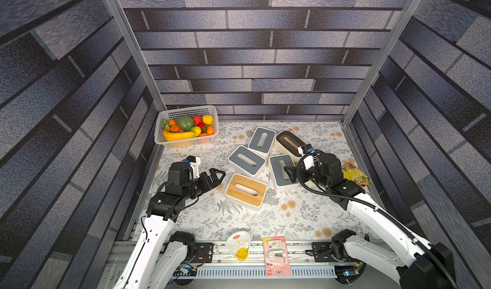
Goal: Stack the tissue boxes
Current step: Pick up the tissue box from the center of the board.
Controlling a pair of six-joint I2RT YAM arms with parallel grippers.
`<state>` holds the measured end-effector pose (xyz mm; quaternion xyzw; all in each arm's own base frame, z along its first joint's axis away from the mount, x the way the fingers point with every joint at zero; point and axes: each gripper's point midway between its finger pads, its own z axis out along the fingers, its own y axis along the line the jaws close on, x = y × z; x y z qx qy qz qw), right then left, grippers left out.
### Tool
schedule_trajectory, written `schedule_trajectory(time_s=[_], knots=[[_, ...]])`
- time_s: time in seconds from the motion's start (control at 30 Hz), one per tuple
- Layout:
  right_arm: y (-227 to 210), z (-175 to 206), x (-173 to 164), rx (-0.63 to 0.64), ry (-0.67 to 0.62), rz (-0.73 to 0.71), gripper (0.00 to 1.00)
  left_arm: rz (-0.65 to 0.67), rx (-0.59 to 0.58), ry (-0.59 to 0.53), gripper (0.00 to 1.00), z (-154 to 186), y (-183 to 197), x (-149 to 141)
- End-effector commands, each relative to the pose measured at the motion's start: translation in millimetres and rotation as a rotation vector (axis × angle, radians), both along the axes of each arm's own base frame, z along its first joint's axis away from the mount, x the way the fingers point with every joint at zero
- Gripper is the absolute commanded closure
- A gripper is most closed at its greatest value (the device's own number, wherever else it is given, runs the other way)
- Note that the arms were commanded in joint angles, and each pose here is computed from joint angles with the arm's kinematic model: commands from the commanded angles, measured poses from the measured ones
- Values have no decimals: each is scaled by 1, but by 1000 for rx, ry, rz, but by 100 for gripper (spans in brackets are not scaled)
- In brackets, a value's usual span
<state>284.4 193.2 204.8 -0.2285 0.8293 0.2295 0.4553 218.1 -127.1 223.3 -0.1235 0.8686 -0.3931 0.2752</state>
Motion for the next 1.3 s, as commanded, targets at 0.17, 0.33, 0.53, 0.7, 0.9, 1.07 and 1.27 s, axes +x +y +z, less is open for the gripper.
schedule_trajectory(time_s=[0.17, 0.33, 0.53, 0.7, 0.9, 1.07, 1.27], knots=[[63, -8, -29, -130, 39, 275, 5, -110, -122, 233, 0, 4, -11, -45], [90, -6, -34, -120, 38, 345, 11, -66, -75, 256, 0, -14, 2, -50], [128, -28, -65, -228, 45, 524, 18, -64, -220, 260, 0, -4, 2, -49], [151, -46, -80, -286, 38, 624, 23, -92, -261, 228, 0, 4, 1, -50], [177, -64, -85, -368, 53, 679, 28, -63, -229, 263, 0, -10, 7, -53], [191, -79, -88, -403, 92, 712, 32, -54, -215, 256, 0, -9, 8, -55], [199, -94, -92, -439, 118, 744, 34, -42, -192, 249, 0, -9, 11, -60]])
